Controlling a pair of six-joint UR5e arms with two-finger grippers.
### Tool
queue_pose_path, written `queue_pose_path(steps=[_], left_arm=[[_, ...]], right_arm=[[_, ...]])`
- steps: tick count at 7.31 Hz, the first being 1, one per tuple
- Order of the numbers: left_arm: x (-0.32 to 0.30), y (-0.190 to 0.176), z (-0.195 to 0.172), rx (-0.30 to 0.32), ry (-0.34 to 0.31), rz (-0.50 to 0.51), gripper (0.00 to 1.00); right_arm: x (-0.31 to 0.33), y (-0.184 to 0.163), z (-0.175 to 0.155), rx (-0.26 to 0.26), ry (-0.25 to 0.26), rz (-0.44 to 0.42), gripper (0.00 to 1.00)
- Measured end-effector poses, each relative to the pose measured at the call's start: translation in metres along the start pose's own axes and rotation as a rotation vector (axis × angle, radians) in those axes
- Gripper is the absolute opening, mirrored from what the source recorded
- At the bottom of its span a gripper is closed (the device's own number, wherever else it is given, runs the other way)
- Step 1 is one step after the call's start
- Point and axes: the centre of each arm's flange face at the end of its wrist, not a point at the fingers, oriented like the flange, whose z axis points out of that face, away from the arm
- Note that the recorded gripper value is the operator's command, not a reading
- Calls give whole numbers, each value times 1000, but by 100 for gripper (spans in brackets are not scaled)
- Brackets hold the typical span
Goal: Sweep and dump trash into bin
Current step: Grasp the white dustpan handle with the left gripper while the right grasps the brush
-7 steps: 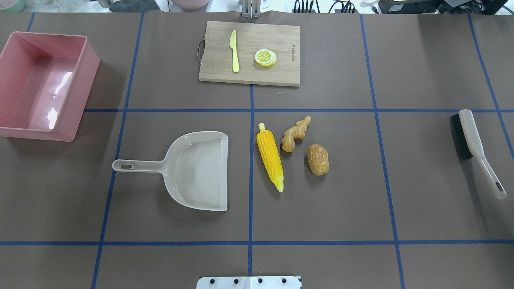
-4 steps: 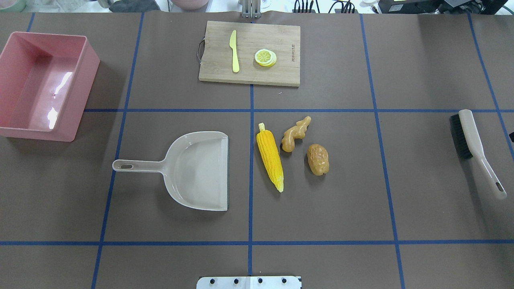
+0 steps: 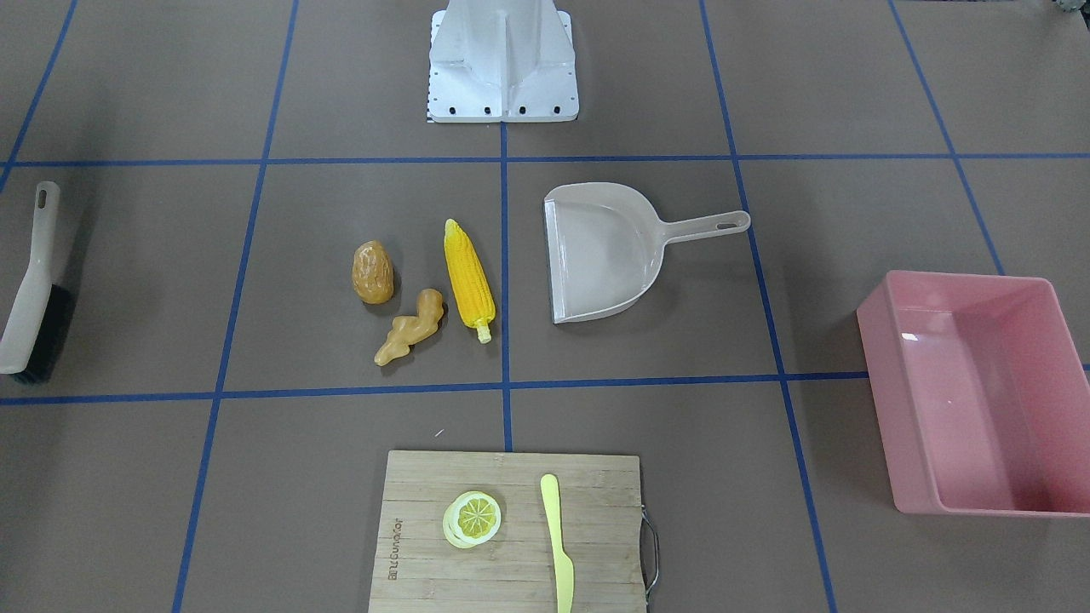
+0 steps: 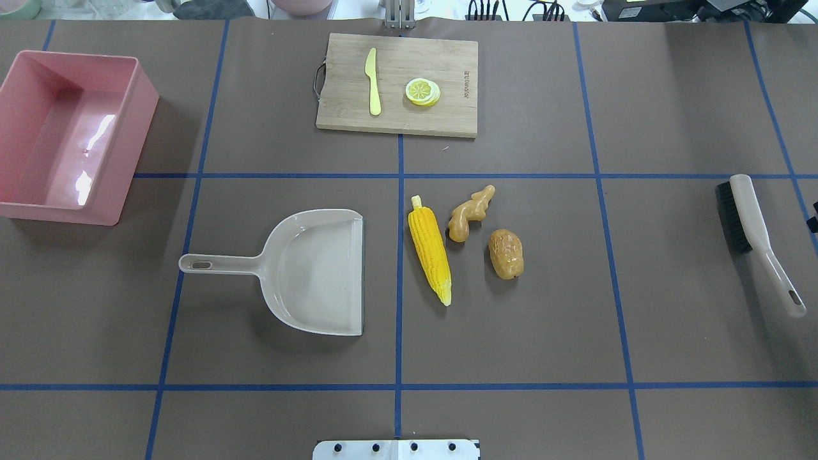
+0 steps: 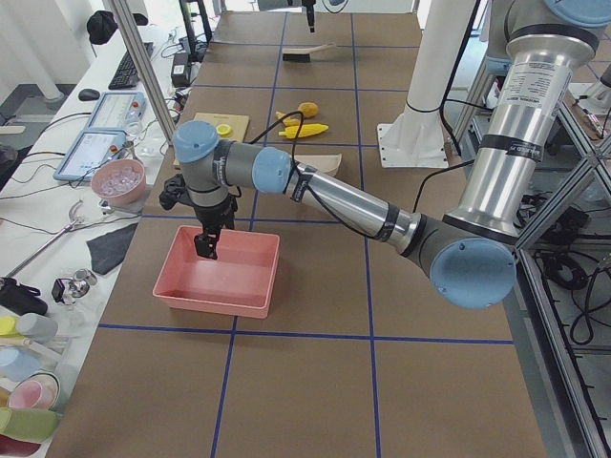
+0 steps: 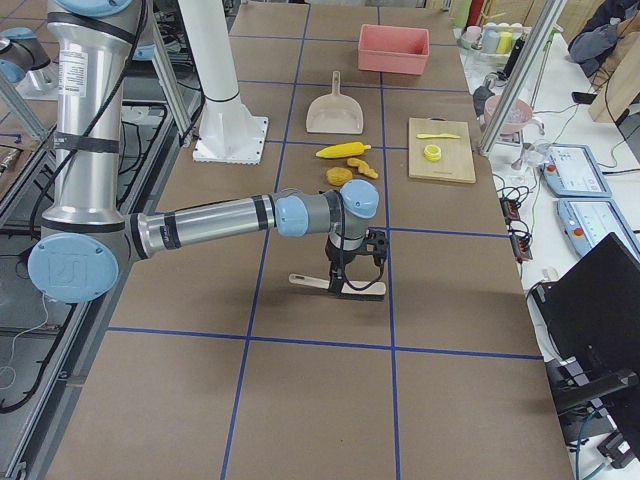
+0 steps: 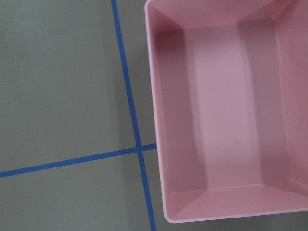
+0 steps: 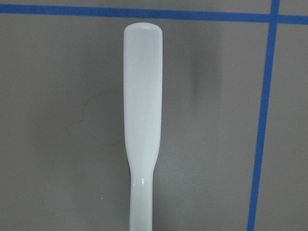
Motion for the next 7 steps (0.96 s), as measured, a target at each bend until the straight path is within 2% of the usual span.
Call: queue_pose_path(steps=[3, 5, 7], left_arm=[[145, -56, 17, 27, 51, 378, 98], [242, -65, 37, 22, 94, 572, 98], [321, -57, 62, 30, 74, 728, 98]], right_arm=[[-25, 8, 27, -49, 44, 11, 100], [-22, 20, 41, -79, 57, 42, 100], [-16, 35, 54, -90, 61, 49, 100]])
